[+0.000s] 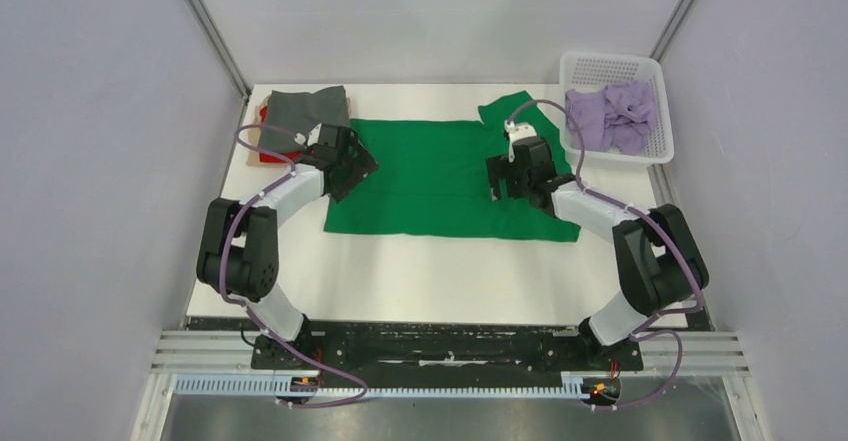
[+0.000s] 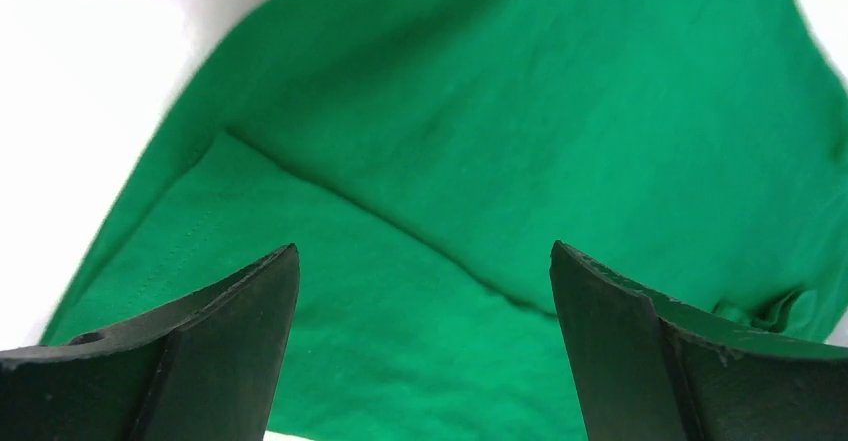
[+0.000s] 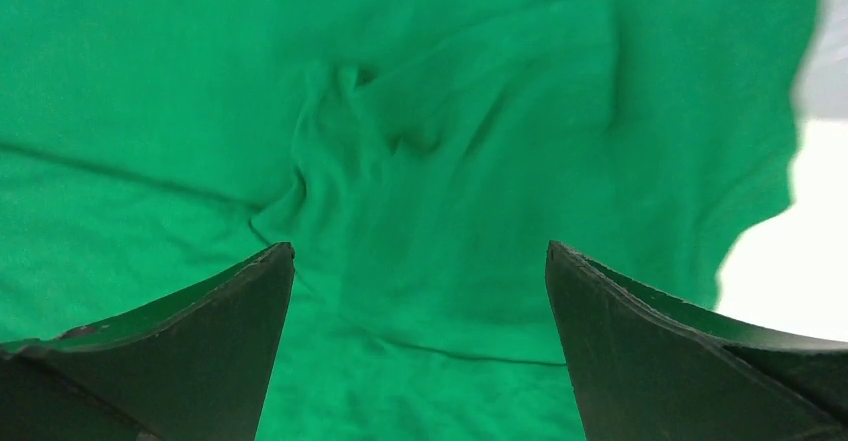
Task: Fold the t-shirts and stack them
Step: Fold the flattened tshirt in 1/3 of the way
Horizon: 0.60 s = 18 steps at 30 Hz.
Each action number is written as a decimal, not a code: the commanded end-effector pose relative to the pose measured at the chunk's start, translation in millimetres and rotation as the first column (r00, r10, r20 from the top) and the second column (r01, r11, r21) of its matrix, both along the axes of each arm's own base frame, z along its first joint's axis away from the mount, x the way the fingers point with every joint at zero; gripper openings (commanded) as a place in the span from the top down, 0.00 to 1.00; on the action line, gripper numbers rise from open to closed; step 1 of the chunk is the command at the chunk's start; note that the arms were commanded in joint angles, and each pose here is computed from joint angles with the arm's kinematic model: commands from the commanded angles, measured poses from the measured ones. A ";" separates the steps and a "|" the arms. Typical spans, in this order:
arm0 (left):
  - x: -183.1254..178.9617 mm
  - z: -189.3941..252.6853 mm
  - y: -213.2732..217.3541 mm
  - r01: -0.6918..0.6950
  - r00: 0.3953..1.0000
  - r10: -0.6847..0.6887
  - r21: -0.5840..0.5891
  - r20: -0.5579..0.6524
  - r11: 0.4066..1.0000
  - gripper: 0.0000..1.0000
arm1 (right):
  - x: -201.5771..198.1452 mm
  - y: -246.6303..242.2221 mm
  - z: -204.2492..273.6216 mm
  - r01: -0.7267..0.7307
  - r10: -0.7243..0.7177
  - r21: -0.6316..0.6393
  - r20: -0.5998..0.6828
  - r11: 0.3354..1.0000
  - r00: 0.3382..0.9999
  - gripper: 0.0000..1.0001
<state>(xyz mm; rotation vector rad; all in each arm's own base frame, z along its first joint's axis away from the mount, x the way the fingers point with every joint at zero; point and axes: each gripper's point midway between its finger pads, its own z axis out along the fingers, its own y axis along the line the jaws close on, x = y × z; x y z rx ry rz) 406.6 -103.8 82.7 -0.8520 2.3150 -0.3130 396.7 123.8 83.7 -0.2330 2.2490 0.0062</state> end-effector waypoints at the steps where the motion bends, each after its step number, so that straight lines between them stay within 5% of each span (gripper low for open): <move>1: -4.3 -31.8 -10.6 0.078 0.996 -0.079 -0.017 -0.039 0.997 0.00 | -25.6 18.5 -41.2 -0.051 0.064 0.094 -0.137 0.994 0.989 0.02; 10: -56.6 -77.3 -6.8 0.074 0.986 -0.081 -0.052 -0.143 0.996 0.00 | -92.0 -2.8 -87.0 -0.019 0.037 0.069 -0.258 0.997 0.965 0.02; 18: -139.5 -84.2 16.7 0.056 0.979 -0.059 -0.022 -0.195 0.998 0.00 | -171.3 -15.5 -102.1 -0.061 0.059 0.003 -0.323 0.998 0.944 0.02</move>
